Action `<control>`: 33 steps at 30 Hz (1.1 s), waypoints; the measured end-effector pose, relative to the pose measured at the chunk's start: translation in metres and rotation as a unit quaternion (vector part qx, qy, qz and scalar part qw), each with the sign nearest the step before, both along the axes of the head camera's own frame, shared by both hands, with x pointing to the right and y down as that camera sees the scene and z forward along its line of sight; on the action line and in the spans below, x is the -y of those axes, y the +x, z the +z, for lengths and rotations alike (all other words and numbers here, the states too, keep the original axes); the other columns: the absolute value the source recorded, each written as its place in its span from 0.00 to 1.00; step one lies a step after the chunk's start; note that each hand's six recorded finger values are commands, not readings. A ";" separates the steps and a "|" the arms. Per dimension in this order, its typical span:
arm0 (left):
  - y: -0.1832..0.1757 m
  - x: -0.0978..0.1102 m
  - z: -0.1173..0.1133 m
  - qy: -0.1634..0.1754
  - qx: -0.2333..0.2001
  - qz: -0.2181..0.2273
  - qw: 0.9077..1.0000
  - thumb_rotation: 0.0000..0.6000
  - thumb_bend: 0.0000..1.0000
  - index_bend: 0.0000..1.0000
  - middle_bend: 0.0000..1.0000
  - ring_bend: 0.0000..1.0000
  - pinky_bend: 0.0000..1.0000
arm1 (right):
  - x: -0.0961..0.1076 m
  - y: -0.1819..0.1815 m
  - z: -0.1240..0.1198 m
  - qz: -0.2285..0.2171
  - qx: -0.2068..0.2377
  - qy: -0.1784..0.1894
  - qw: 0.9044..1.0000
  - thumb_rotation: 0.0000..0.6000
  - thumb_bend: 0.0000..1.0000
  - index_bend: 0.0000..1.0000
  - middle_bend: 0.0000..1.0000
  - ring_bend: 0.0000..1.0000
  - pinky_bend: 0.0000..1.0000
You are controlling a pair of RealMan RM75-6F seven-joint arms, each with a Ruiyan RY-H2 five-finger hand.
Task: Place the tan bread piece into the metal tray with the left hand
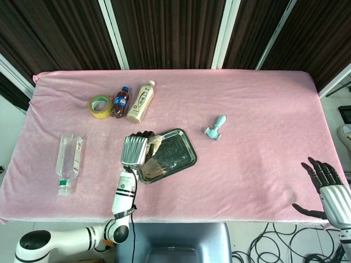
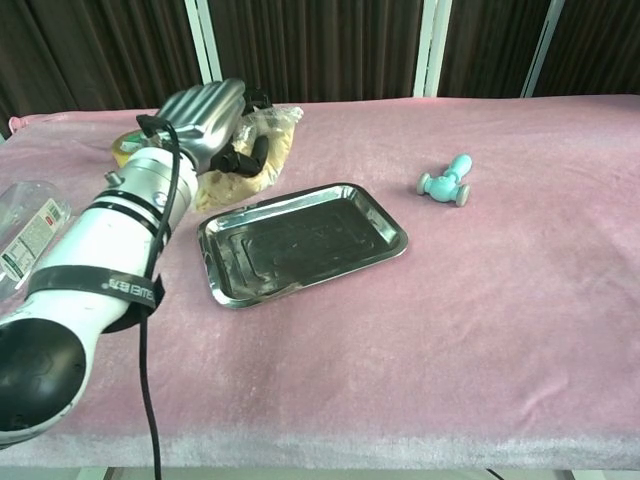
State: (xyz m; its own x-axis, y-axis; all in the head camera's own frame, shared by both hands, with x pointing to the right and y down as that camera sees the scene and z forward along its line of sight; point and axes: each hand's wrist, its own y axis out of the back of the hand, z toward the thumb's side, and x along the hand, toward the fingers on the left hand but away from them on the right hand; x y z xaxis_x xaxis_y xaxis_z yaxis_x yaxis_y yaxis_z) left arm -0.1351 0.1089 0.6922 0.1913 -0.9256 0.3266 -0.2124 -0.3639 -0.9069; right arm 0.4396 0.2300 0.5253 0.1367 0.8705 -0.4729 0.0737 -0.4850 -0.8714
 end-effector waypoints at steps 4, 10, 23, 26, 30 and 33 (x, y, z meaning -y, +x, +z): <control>-0.002 -0.003 0.005 -0.019 0.007 0.003 1.000 1.00 0.37 0.00 0.00 0.00 0.25 | 0.000 0.001 -0.002 0.001 0.003 0.005 1.000 1.00 0.03 0.00 0.00 0.00 0.19; -0.004 -0.008 -0.006 -0.033 -0.002 0.013 0.999 1.00 0.31 0.00 0.00 0.00 0.21 | 0.000 -0.001 0.002 -0.005 -0.004 0.000 1.000 1.00 0.03 0.00 0.00 0.00 0.19; -0.098 -0.029 -0.039 -0.046 0.087 0.020 0.995 1.00 0.36 0.00 0.00 0.00 0.21 | 0.001 -0.005 0.009 -0.007 -0.012 -0.011 1.000 1.00 0.03 0.00 0.00 0.00 0.19; -0.144 -0.047 -0.042 -0.065 0.134 0.021 0.989 1.00 0.36 0.00 0.00 0.00 0.21 | 0.000 -0.006 0.011 -0.010 -0.018 -0.014 1.000 1.00 0.03 0.00 0.00 0.00 0.19; -0.208 -0.075 -0.052 -0.090 0.179 0.001 0.980 1.00 0.37 0.00 0.00 0.00 0.20 | 0.000 -0.008 0.015 -0.012 -0.025 -0.016 0.999 1.00 0.03 0.00 0.00 0.00 0.19; -0.240 -0.087 -0.068 -0.078 0.188 -0.021 0.979 1.00 0.38 0.00 0.00 0.00 0.19 | 0.000 -0.009 0.014 -0.011 -0.023 -0.013 1.000 1.00 0.03 0.00 0.00 0.00 0.19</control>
State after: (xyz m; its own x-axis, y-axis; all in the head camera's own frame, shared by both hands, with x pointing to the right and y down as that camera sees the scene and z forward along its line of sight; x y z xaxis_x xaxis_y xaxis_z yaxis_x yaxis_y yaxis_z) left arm -0.3746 0.1955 0.6238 -0.0069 -0.8637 0.5039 0.1083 -0.5016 -0.8583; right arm 0.4308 0.2303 0.5395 0.1331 0.8548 -0.5016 0.0221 -0.5085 -0.8608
